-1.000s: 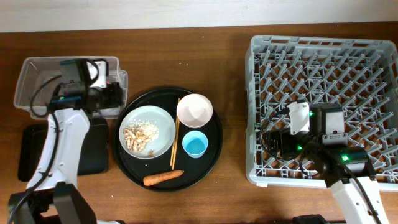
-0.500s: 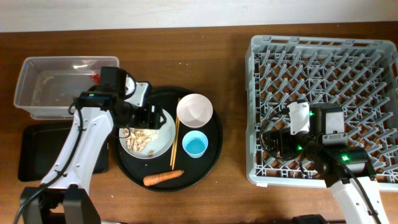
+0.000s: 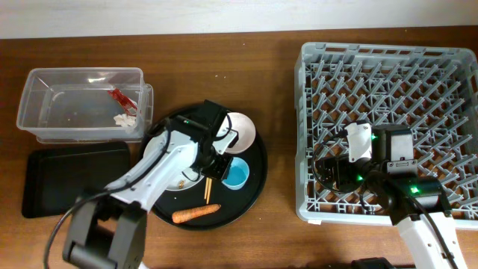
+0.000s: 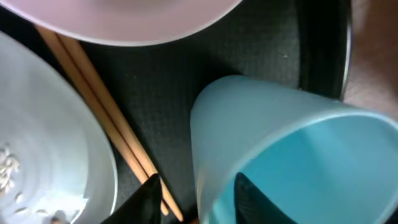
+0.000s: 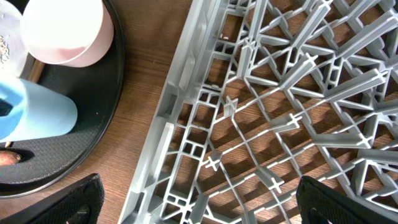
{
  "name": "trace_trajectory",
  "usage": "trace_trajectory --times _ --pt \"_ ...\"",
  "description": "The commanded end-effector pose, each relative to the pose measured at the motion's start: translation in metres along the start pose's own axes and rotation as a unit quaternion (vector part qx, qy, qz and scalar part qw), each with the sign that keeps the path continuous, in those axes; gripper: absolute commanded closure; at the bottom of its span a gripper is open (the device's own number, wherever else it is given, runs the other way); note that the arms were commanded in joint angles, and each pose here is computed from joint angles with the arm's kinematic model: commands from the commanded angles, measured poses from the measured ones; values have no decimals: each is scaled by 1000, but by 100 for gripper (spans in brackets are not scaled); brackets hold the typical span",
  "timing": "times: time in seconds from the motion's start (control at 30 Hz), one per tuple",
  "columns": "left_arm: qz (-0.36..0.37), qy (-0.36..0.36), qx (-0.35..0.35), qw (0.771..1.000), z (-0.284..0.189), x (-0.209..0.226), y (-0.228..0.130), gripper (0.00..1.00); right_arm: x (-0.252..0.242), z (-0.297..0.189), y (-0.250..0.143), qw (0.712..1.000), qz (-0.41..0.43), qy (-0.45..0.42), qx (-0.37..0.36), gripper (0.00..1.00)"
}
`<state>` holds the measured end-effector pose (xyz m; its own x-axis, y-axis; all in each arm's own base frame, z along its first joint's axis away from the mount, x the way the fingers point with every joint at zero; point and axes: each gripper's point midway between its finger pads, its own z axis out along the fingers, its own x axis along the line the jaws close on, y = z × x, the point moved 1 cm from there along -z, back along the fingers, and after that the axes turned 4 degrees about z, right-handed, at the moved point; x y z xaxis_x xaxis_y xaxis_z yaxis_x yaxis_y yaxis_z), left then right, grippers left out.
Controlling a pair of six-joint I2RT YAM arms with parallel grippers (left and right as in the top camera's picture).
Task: Sort waste into correct bins and load items into the dishwasher rack
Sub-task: 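Grasp the light-blue cup with the left gripper and lift it, then hand the light-blue cup from the left gripper to the right gripper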
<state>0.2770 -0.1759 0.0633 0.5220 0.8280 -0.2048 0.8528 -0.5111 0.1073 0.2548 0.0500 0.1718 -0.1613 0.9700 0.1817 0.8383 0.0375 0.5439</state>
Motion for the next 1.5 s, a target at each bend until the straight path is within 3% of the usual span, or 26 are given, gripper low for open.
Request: trace_trajectory --times 0.0,0.07,0.17,0.23,0.3,0.33,0.37,0.4,0.43,0.47,0.63,0.77,0.97,1.07,1.3,1.47 --pt "1 3 7 1000 9 1 -1 85 1 -5 7 1000 -1 -3 -10 2" --pt "0 3 5 1000 9 2 0 100 1 -5 7 1000 -1 -3 -11 2" --pt "-19 -25 -12 999 -4 5 10 100 -6 -5 7 1000 2 -26 -12 2" --pt "-16 -108 -51 993 -24 -5 28 100 -31 -8 13 992 66 -99 -32 2" --pt "9 -243 -143 959 -59 -23 60 100 -25 -7 30 992 75 -79 -65 2" --pt "22 -313 -195 929 -81 -29 74 100 -10 -2 40 995 63 -30 -75 2" --pt "37 -362 -230 903 -100 -33 82 100 8 2 46 996 31 27 -79 2" --pt "70 -423 -271 862 -126 -42 88 100 31 4 51 992 -10 98 -83 2" --pt "98 -453 -293 836 -140 -49 91 100 66 2 55 972 -59 209 -89 2" --pt "100 -458 -296 832 -143 -51 94 100 91 -5 58 944 -91 301 -98 2" --pt "88 -467 -287 832 -144 -54 96 100 122 -21 76 880 -138 432 -140 2" --pt "103 -476 -280 827 -145 -74 103 100 133 -31 77 850 -158 480 -149 2" --pt "124 -488 -275 819 -149 -100 110 100 144 -34 76 840 -179 489 -154 0" --pt "124 -489 -274 819 -149 -100 110 100 144 -34 78 839 -183 488 -159 19" --pt "124 -488 -275 819 -149 -100 110 99 144 -34 80 839 -186 484 -164 30" --pt "114 -471 -277 830 -143 -96 113 81 141 -30 81 847 -182 472 -164 40"
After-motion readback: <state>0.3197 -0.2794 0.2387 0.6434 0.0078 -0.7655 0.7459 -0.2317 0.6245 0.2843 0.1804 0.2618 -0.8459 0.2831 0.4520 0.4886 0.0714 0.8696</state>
